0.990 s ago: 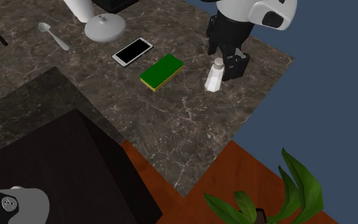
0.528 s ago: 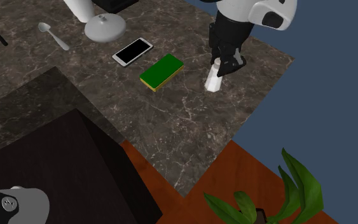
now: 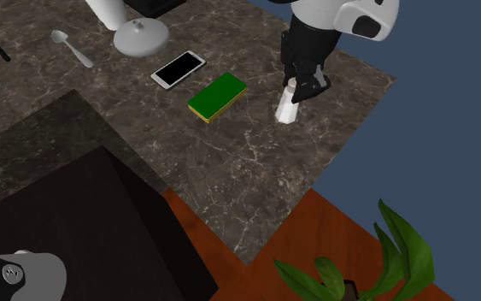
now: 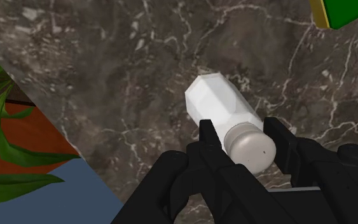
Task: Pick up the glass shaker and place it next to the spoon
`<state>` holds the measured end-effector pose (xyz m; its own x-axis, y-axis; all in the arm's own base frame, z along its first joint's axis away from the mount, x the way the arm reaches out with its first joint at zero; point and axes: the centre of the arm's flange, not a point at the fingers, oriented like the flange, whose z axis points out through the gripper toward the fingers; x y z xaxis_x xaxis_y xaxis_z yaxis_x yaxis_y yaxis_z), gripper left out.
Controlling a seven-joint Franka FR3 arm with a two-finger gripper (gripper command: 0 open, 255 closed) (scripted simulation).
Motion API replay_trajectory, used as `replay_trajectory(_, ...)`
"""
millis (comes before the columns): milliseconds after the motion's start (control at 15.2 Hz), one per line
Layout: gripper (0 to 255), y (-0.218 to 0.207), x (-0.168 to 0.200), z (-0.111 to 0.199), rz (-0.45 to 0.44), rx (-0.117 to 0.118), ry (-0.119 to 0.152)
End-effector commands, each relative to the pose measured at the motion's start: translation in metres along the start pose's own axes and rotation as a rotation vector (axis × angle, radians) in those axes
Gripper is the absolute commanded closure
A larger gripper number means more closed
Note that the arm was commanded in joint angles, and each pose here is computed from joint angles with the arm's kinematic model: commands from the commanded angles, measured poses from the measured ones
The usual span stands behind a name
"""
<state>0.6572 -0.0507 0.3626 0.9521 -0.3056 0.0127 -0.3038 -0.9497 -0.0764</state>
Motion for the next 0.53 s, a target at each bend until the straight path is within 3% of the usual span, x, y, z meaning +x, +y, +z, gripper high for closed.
replay_trajectory(0,255,-0.001,0.0,-0.005,0.0,0.0,0.0)
replay_trajectory(462,255,-0.003,0.0,-0.042,0.0,0.0,0.0)
